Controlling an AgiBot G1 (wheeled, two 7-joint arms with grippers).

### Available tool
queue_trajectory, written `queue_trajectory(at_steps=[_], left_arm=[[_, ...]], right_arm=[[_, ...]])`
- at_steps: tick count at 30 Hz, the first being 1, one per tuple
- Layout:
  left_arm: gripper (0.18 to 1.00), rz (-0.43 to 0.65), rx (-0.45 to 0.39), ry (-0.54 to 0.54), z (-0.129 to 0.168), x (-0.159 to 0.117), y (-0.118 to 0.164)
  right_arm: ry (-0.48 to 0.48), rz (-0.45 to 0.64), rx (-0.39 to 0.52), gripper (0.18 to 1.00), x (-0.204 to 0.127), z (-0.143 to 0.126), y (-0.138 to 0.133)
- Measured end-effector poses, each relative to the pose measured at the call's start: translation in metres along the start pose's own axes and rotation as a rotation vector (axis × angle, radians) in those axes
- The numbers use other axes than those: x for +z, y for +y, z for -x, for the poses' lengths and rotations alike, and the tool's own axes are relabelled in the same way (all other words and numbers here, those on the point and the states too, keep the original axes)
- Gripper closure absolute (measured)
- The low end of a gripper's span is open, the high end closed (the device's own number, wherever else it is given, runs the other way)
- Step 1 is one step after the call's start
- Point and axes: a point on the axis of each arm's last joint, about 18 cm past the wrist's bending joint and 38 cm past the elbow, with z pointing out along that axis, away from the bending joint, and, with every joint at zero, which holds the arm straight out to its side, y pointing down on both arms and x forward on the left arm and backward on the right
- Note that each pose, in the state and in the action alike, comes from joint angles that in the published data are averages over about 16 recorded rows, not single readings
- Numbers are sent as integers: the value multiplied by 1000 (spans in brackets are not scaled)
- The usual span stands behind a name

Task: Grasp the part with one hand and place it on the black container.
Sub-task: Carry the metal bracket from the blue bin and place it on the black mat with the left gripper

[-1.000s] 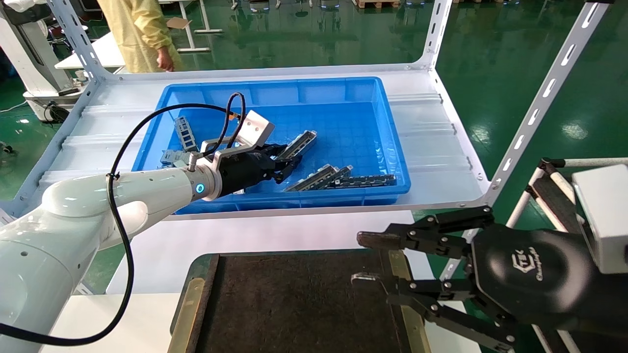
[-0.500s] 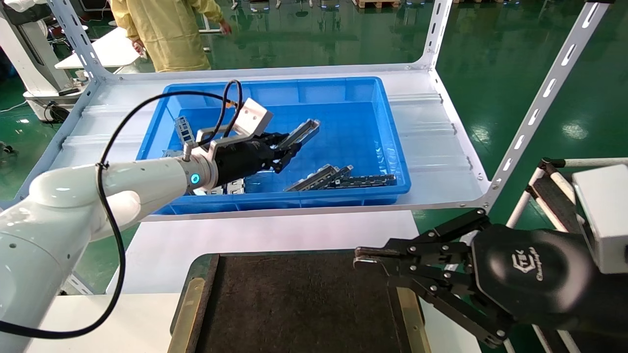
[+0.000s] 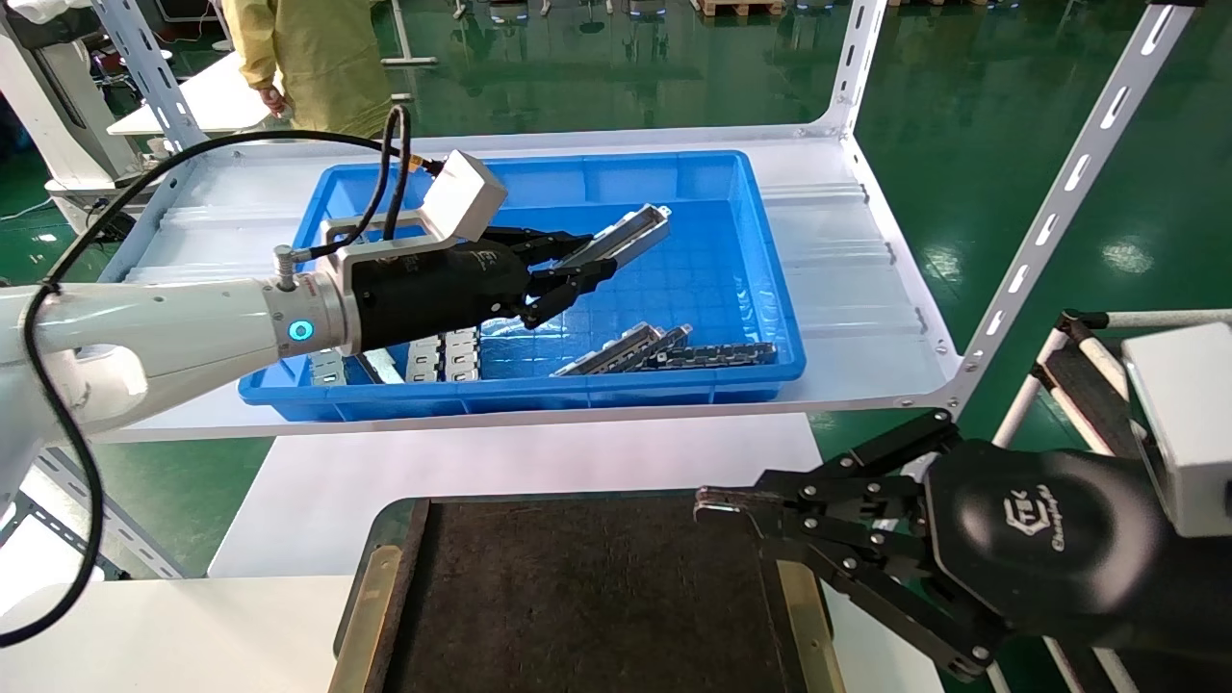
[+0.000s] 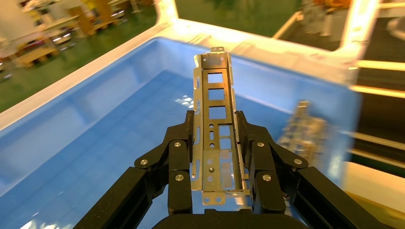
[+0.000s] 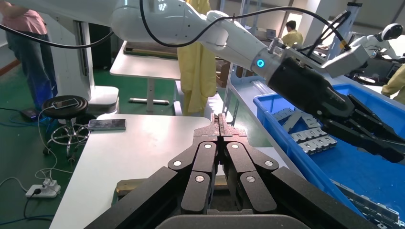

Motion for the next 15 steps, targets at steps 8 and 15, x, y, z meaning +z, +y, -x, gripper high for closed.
queue_trajectory(at_steps=[8,15], left_arm=[[823,-46,1,128,-17,-28,-1],[823,-64,-18,239,-43,-51,12]], right_arm=[[0,0,0,988,0,0,0],[0,0,0,988,0,0,0]])
